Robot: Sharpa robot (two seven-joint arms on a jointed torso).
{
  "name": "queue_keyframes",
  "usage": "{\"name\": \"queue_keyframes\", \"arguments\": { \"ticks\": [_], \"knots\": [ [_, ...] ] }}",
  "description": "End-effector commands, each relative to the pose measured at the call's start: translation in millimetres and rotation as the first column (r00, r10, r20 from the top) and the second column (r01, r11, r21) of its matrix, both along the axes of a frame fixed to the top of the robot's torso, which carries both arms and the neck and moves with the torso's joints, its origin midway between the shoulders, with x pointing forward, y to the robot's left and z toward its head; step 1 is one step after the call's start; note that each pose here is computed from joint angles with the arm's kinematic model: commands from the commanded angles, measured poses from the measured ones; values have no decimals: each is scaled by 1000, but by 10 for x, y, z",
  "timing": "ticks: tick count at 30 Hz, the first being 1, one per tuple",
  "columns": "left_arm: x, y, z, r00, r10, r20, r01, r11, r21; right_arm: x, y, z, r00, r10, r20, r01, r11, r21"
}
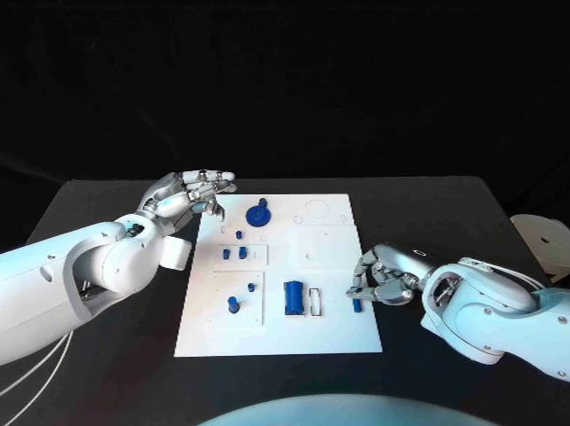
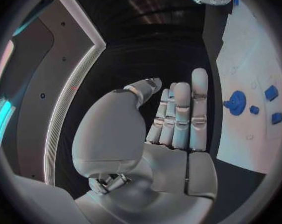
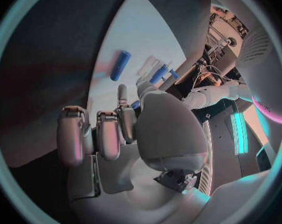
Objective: Assemble the parts on the task board
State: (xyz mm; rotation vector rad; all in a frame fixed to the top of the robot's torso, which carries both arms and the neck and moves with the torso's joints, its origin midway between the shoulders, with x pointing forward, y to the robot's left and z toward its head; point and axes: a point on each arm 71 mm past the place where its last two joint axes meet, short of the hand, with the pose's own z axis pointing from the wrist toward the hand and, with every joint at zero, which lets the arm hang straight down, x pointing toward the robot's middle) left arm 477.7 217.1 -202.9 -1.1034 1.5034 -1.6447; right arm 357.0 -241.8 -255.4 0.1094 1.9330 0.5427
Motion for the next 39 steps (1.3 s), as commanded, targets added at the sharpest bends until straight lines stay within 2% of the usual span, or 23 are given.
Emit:
{"name": "queue_keyframes", "arguments": {
  "ticks": [1,7,23,39],
  "knots": [
    [-11,-26,13,1000,-20,7,20,1000,-9,-28,-16,-17,1000,-4,29,7,998,-70],
    [-12,-24,13,1000,-21,7,21,1000,-9,-65,-10,-81,1000,-10,18,11,996,-94],
    [-13,-6,13,1000,-20,7,20,1000,-7,-81,2,-189,1000,-16,11,17,988,-155],
    [-14,-1,10,1000,-24,4,24,1000,-7,-113,167,-317,1000,25,-11,-26,986,-162]
  ]
}}
